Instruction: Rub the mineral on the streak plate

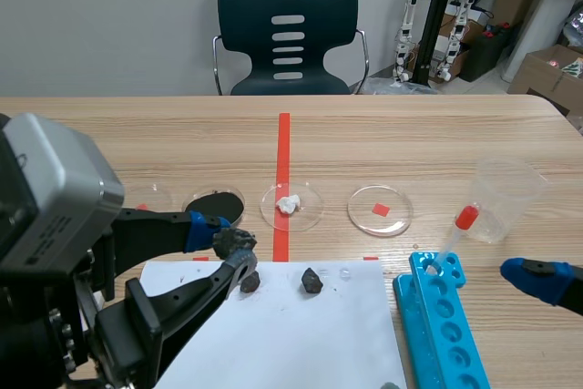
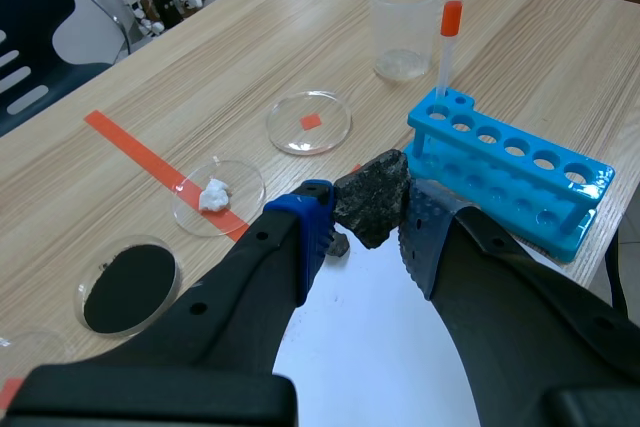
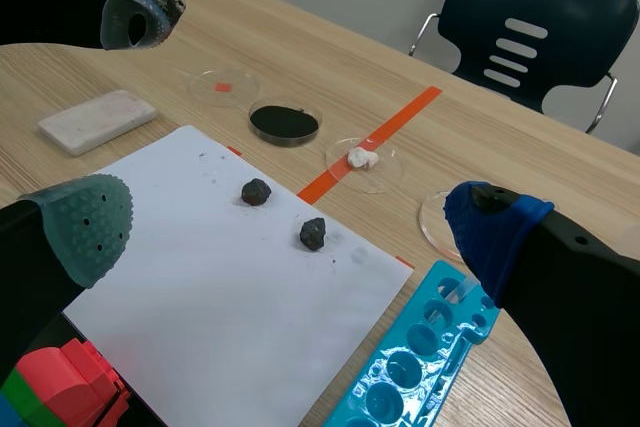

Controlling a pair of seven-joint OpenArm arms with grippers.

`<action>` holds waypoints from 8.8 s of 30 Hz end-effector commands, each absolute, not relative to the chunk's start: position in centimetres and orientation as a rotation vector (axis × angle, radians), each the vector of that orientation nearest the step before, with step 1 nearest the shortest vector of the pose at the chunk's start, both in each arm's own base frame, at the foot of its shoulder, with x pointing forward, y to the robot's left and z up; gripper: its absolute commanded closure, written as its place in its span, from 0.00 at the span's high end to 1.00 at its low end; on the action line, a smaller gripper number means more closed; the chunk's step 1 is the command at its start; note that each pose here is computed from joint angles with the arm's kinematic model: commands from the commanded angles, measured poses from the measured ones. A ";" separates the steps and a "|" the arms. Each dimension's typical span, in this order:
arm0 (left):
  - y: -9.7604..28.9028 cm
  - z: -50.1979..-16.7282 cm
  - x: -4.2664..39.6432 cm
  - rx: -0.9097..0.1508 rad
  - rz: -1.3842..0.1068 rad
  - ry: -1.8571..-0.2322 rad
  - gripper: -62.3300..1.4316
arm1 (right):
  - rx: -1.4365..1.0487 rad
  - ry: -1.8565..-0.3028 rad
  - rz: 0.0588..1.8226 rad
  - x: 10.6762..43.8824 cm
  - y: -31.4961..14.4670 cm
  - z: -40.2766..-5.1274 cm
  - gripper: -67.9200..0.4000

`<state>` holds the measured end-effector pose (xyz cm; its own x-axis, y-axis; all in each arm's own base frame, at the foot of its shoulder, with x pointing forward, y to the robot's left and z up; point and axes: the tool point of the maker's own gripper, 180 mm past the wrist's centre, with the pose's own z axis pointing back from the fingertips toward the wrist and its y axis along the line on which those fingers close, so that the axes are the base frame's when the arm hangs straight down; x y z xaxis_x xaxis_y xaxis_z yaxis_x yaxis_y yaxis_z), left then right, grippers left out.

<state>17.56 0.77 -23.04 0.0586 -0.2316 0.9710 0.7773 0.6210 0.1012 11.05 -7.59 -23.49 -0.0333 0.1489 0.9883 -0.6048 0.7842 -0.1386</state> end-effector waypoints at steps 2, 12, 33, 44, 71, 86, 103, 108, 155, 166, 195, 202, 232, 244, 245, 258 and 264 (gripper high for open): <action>0.6 -22.3 17.7 -0.538 -0.807 -1.328 0.18 | 0.395 -1.524 0.623 11.3 -7.6 -22.7 1.00; 0.6 -22.1 17.8 -0.541 -0.801 -1.334 0.18 | 0.395 -1.524 0.623 11.3 -7.6 -22.7 1.00; 0.5 -22.1 17.8 -0.541 -0.801 -1.335 0.18 | 0.395 -1.524 0.623 11.3 -7.6 -22.7 1.00; 0.9 -23.5 17.9 -0.513 -0.785 -1.253 0.18 | 0.395 -1.524 0.623 11.3 -7.6 -22.7 1.00; 16.2 -35.8 26.0 -0.002 0.022 -0.549 0.18 | 0.395 -1.524 0.623 11.3 -7.6 -22.7 1.00; 20.0 -38.2 26.6 0.065 0.121 -0.337 0.18 | 0.395 -1.524 0.623 11.3 -7.6 -22.7 1.00; 21.0 -40.7 26.2 0.071 0.157 -0.223 0.18 | 0.395 -1.524 0.623 11.3 -7.6 -22.7 1.00; 21.1 -40.6 26.7 0.072 0.156 -0.251 0.18 | 0.395 -1.524 0.623 11.3 -7.6 -22.7 1.00; 24.4 -40.0 26.5 0.266 0.141 -0.256 0.18 | 0.395 -1.524 0.623 11.3 -7.6 -22.7 1.00; 21.1 -40.6 26.9 0.077 0.113 -0.259 0.18 | 0.395 -1.524 0.623 11.3 -7.6 -22.7 1.00; 25.5 -41.5 25.9 0.270 0.157 -0.191 0.18 | 0.395 -1.524 0.623 11.3 -7.6 -22.7 1.00; 23.2 -41.9 26.2 0.139 0.148 -0.196 0.18 | 0.395 -1.524 0.623 11.3 -7.6 -22.7 1.00; 23.4 -41.9 26.3 0.154 0.127 -0.196 0.18 | 0.395 -1.524 0.623 11.3 -7.6 -22.7 1.00; 25.2 -41.4 26.2 0.256 0.140 -0.201 0.18 | 0.395 -1.524 0.623 11.3 -7.6 -22.7 1.00; 25.2 -41.4 26.3 0.255 0.139 -0.205 0.18 | 0.395 -1.524 0.623 11.3 -7.6 -22.7 1.00; 22.7 -32.6 32.2 0.217 0.021 -0.728 0.18 | 0.395 -1.524 0.623 11.3 -7.6 -22.7 1.00; 21.1 -29.0 32.4 0.158 0.005 -0.958 0.18 | 0.395 -1.524 0.623 11.3 -7.6 -22.7 1.00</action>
<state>32.60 20.83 -28.89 0.5821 -0.0610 0.8108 -0.0723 0.9894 0.1263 11.05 -7.59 -23.50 -0.0330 0.1492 0.9883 -0.6048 0.7842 -0.1386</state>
